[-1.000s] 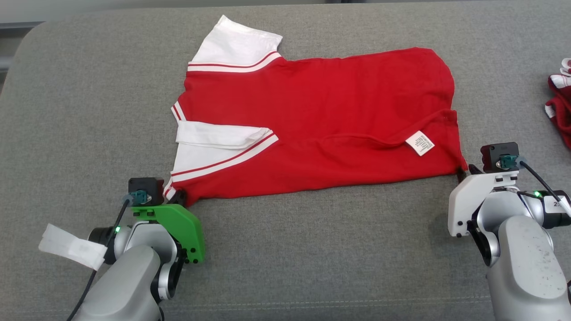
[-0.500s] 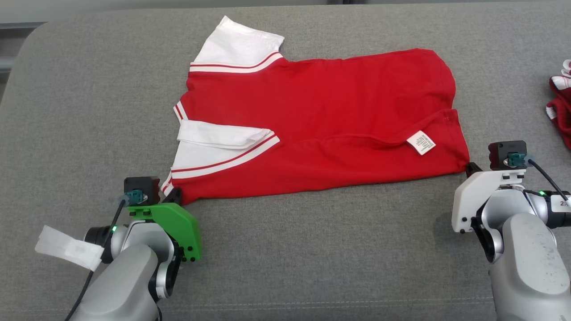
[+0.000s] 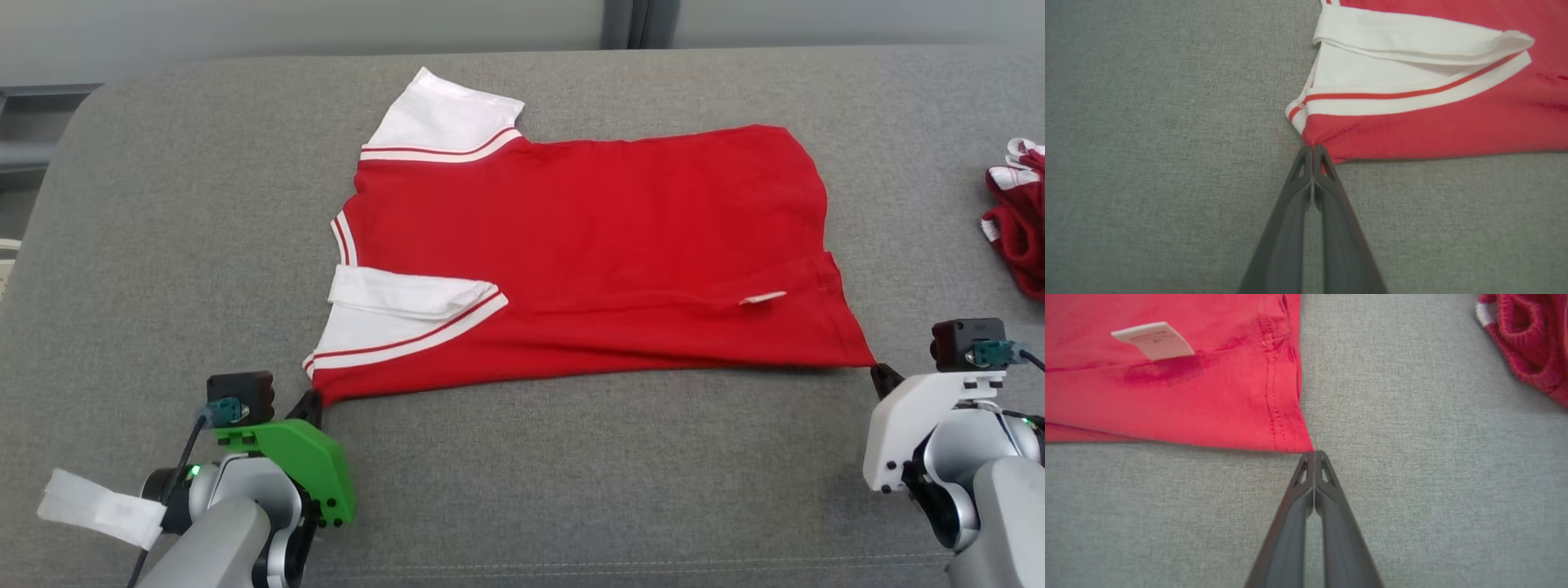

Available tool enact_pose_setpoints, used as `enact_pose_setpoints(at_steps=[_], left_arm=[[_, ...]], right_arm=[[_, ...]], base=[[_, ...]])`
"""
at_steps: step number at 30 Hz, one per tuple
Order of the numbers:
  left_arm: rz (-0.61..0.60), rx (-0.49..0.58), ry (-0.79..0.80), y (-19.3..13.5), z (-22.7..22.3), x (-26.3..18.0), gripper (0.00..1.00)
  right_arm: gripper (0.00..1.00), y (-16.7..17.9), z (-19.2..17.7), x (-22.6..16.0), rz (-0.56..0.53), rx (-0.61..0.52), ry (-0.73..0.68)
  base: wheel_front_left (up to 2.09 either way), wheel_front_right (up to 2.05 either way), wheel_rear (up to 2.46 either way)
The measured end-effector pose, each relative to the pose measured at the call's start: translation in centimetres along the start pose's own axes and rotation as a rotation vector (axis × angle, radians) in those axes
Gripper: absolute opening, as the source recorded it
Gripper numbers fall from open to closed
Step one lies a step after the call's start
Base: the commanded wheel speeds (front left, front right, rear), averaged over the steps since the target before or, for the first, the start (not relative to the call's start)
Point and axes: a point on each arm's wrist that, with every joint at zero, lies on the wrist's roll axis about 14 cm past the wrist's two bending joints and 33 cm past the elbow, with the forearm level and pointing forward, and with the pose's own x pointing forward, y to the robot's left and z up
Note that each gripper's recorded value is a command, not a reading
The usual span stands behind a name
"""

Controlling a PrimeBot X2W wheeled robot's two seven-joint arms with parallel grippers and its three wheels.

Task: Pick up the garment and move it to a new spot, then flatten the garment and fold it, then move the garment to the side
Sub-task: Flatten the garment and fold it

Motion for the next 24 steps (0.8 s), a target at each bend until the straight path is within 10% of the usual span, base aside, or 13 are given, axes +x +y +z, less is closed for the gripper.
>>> enact_pose_setpoints(at_steps=[24], left_arm=[[-0.011,-0.002,0.051,-1.0,-4.5,-6.5,0.0]], right_arm=[[0.0,-2.3,-3.6,-7.0,-0.016,0.056,0.065]], base=[[0.0,0.0,0.0]])
